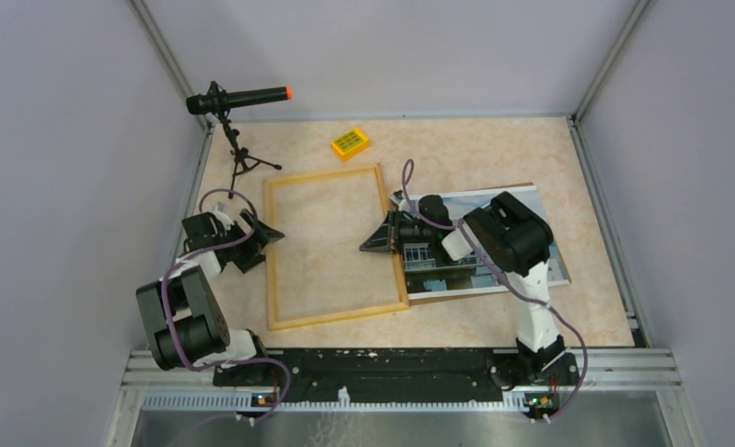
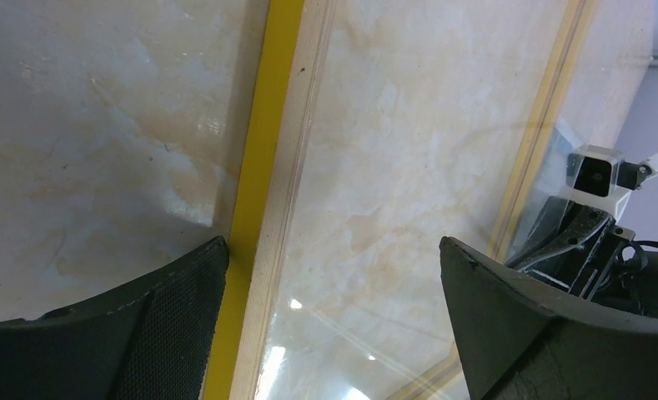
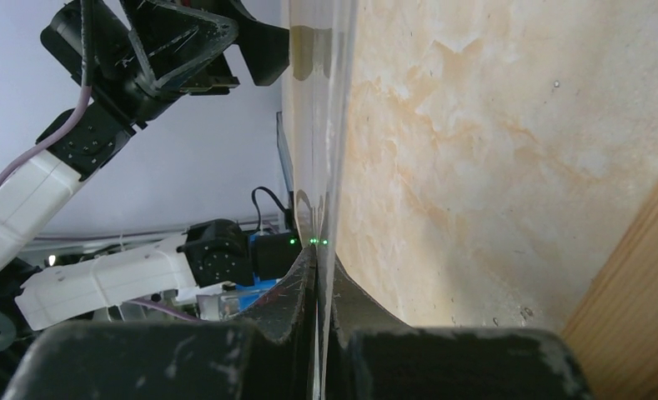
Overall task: Put the photo into the frame
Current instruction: Place the photo frame item in the photo frame.
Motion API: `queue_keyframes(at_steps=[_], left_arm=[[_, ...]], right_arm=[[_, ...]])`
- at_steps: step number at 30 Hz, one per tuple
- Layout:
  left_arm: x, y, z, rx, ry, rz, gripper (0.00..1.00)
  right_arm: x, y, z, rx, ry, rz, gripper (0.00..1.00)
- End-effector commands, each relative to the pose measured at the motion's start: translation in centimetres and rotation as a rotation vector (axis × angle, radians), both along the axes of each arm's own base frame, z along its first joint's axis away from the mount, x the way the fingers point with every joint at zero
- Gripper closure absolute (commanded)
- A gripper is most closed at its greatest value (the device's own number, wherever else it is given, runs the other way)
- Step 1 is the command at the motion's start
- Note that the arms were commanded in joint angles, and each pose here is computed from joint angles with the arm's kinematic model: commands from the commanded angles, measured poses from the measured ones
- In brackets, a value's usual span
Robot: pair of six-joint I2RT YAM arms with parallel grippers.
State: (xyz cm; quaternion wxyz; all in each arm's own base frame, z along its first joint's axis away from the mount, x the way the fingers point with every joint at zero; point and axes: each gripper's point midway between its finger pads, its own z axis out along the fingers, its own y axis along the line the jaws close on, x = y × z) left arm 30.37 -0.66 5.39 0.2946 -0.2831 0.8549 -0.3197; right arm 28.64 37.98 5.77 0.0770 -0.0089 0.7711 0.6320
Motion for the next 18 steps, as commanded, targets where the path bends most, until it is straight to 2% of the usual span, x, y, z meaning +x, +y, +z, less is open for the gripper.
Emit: queue_keyframes(at_steps=[1,18], left_arm=[[0.3,-0.3,1.0,-0.007,-0.034,-0.023,0.02],[0.3,-0.5,0.8,-0.018,-0.031,-0.026,0.02]], right_arm=[[0.7,-0.4,1.7,0.009,-0.088,-0.044,1.00],[-0.6,-0.2,1.8,0.043,-0.048,0.043,1.00]])
